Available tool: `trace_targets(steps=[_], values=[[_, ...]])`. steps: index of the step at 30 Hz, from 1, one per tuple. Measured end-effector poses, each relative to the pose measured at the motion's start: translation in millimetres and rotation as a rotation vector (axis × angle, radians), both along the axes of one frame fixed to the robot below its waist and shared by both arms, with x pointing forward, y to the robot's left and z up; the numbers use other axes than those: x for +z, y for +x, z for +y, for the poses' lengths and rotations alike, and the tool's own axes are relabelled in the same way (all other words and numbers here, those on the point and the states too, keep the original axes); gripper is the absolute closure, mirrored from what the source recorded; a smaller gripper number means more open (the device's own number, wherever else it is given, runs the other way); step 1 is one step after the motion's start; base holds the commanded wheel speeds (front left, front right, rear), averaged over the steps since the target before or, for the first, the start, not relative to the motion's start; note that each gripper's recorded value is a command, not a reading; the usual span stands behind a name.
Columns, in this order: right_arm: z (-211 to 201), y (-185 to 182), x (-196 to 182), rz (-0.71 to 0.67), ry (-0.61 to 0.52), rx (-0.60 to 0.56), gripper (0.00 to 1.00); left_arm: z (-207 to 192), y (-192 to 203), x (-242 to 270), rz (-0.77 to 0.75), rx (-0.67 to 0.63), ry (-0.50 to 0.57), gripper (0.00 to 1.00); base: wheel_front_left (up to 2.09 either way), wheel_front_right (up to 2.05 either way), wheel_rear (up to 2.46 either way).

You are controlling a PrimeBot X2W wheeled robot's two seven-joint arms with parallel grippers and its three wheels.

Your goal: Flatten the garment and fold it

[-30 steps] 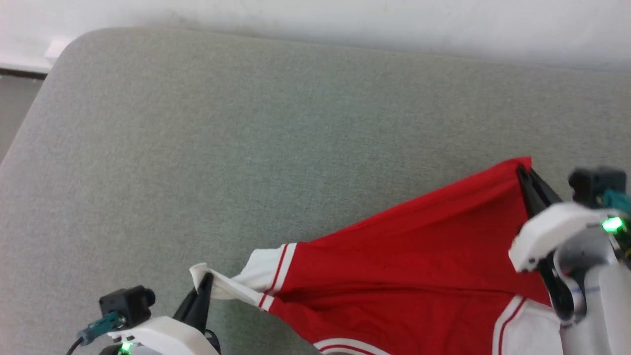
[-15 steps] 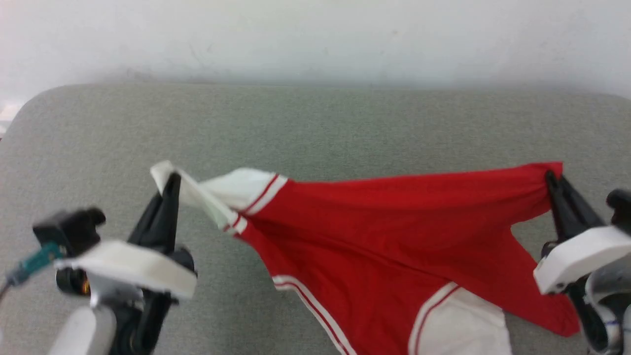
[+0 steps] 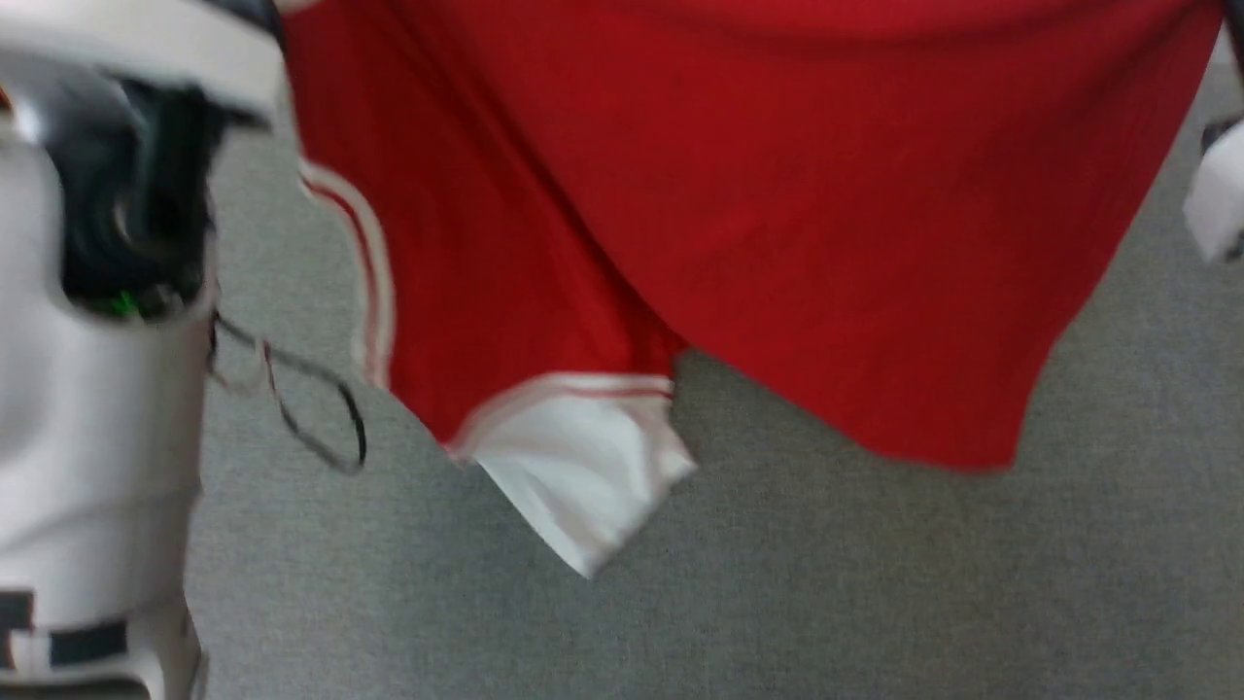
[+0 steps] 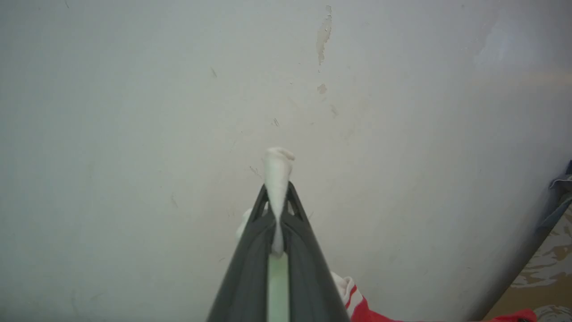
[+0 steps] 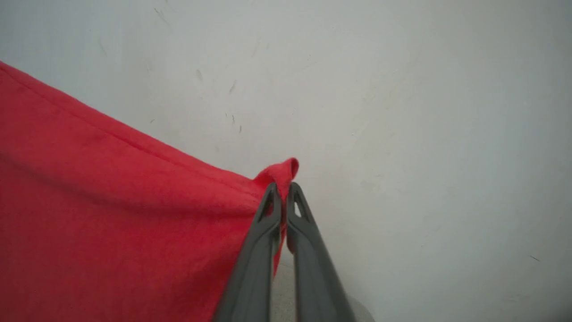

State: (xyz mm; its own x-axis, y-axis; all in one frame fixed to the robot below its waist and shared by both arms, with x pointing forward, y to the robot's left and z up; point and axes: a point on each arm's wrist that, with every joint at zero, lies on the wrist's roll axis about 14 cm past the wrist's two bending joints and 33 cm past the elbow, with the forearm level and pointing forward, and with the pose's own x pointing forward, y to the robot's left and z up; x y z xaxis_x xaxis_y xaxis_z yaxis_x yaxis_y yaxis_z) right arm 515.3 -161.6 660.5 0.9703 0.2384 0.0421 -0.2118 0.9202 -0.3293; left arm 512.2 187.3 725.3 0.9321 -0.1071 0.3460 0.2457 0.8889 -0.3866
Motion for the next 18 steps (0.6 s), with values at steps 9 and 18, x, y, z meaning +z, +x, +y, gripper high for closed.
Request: trace_targets(steps=[9, 18], values=[[10, 90, 23, -0.058, -0.112, -0.002, 1.00, 15, 82, 63, -0.175, 0.109, 0.016, 1.00, 0.00, 0.00, 0.00], [5, 151, 26, -0.157, -0.102, -0.048, 1.00, 30, 125, 95, -0.404, 0.184, -0.023, 1.00, 0.00, 0.00, 0.00]])
